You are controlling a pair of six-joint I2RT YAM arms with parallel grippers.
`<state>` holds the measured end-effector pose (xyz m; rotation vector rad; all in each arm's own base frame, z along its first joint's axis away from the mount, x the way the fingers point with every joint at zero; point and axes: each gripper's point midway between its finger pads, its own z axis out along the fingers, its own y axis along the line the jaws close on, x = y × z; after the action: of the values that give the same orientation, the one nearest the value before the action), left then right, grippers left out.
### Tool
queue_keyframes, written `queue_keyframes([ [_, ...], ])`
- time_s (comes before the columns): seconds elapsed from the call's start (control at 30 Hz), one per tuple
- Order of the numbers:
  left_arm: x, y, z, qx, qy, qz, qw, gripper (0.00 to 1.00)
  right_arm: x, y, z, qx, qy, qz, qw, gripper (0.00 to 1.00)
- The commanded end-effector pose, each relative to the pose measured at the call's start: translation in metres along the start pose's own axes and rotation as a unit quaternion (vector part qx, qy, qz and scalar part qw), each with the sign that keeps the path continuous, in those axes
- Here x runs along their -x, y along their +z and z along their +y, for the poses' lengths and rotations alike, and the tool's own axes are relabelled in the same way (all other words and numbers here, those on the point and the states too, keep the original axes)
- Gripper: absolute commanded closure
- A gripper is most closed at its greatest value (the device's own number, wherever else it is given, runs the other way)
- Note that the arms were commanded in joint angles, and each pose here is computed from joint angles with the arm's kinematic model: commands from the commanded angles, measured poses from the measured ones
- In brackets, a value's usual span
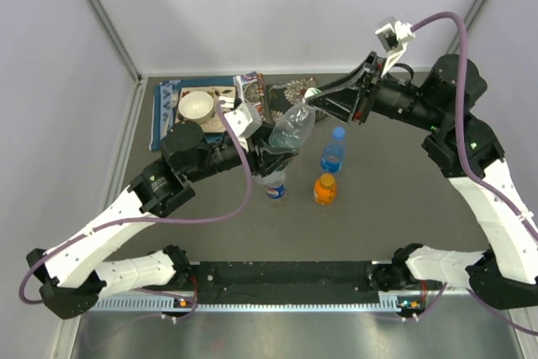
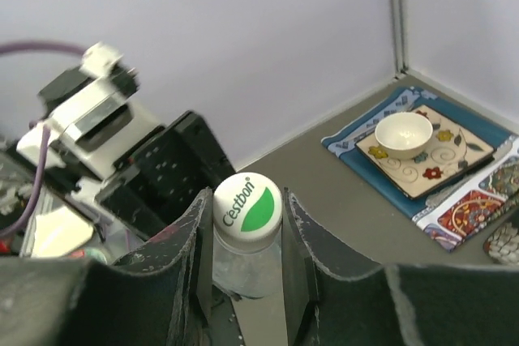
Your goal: Unscrew the bottle caps
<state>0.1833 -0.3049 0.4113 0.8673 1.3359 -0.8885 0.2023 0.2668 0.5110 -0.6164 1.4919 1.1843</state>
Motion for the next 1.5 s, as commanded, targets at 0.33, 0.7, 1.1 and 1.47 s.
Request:
queue_keyframes([
  [0.33,0.042,-0.043,-0.074,-0.332,-0.088,-0.037,0.939,0.57,-0.025,-0.047,0.091,0.283,-0.142,0.04,0.948,1.0],
  [0.7,0.038,-0.047,-0.083,-0.386,-0.104,-0.019,0.916,0.57,-0.046,-0.089,0.128,0.433,-0.158,0.08,0.884,1.0],
  [1.1,0.028,-0.042,-0.077,-0.383,-0.106,-0.008,0.918,0.57,-0.021,-0.083,0.13,0.379,-0.179,0.029,0.908,1.0],
  [1.47,0.019,-0.037,-0.071,-0.358,-0.113,0.006,0.927,0.57,0.03,-0.062,0.093,0.192,-0.183,-0.08,0.961,1.0],
])
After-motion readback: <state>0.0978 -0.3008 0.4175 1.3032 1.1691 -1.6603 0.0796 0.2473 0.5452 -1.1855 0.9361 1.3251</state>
